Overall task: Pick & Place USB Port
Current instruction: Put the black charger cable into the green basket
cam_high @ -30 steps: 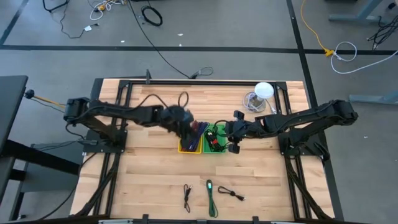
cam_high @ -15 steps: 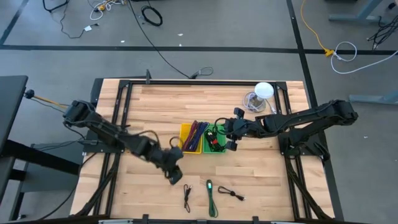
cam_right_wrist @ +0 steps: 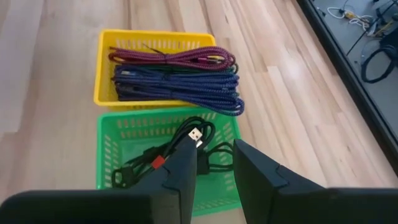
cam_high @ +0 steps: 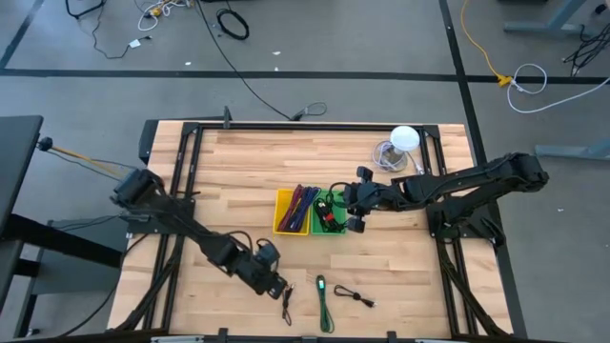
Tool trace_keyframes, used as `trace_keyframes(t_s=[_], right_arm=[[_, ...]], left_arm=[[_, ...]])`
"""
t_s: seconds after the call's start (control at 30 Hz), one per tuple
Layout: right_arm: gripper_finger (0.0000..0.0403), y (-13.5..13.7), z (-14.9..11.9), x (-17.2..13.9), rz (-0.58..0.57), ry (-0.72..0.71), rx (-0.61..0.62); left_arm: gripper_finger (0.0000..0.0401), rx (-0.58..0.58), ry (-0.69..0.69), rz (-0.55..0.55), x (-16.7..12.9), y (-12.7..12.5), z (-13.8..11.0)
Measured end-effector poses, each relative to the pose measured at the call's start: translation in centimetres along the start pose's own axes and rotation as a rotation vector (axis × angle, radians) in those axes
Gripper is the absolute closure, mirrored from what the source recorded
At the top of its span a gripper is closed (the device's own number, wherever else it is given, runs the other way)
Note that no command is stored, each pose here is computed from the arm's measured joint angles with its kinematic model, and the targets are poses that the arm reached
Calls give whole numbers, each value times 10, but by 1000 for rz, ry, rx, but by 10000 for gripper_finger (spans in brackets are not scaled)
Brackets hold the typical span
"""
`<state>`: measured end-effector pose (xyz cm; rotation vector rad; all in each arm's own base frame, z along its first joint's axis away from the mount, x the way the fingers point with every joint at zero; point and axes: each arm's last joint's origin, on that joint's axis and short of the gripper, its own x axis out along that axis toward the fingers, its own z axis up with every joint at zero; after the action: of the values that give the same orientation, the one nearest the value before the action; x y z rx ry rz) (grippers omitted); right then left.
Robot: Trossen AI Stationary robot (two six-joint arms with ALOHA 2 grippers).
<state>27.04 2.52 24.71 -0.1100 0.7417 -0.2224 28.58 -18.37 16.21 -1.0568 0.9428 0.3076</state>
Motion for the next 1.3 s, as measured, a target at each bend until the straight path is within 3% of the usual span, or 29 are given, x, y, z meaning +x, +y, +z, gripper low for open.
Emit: trace_keyframes(t_s=[0.17,0.37,1.1,1.3], right_arm=[[296,0,0,0,7,-4,-6],[296,0,0,0,13,0,-10],[296,0,1,0,12,-12,-17],[296,0,1,0,12,-13,-18]], left_arm=[[330,-30,13,18,14,5,-5],[330,-31,16,-48,22,0,-6],[330,-33,-7,-3,32,7,-6],[348,31,31,-85,45,4,-1]])
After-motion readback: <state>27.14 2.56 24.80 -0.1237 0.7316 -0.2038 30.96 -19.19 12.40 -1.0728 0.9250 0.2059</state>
